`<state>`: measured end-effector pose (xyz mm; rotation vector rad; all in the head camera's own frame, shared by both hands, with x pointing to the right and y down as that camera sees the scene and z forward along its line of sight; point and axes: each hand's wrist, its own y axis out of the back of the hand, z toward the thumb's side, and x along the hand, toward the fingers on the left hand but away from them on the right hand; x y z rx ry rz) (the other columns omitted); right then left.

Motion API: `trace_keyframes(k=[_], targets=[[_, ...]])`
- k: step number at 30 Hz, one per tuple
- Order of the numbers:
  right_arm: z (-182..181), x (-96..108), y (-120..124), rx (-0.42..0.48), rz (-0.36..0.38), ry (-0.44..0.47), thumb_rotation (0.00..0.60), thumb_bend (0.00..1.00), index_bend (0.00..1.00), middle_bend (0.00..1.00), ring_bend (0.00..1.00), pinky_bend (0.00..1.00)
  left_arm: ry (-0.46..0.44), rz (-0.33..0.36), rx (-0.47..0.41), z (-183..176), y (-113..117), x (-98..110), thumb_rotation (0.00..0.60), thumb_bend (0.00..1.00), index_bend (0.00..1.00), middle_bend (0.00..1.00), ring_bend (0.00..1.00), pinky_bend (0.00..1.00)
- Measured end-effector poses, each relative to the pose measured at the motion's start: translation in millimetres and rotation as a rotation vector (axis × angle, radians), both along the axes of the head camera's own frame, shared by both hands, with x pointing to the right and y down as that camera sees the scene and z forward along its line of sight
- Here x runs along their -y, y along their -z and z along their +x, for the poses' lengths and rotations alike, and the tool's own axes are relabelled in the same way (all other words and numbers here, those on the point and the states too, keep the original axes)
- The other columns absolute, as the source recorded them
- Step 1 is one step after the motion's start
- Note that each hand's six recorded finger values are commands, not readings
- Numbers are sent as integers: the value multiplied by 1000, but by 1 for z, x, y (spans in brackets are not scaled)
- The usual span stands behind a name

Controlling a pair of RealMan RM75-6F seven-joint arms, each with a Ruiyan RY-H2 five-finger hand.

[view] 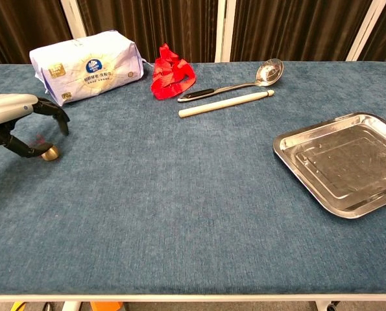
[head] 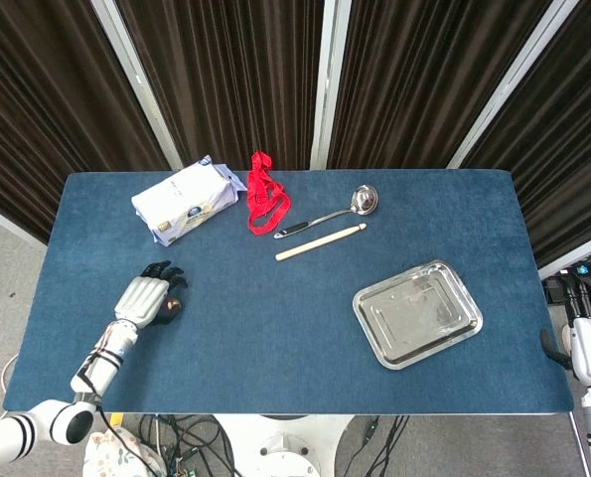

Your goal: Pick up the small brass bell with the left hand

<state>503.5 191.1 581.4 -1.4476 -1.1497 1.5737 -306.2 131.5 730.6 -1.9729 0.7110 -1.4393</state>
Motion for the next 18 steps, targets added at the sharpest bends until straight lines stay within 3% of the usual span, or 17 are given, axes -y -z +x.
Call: trace_keyframes(k=[10,13,18], targets=[[-1,0,1,8,4,-1,600,308,0,0,0,0,20,105,-42,-14,32,4,600,269,45,65,0,60],[-2,-2,1,14,4,-2,600,308,0,0,0,0,41,164,-16,-34,50,-3,600,243,45,65,0,60],[-2,-4,-3,18,-2,-6,600,307,0,0,0,0,112,260,82,-89,77,-34,600,189,45,65,0,57]])
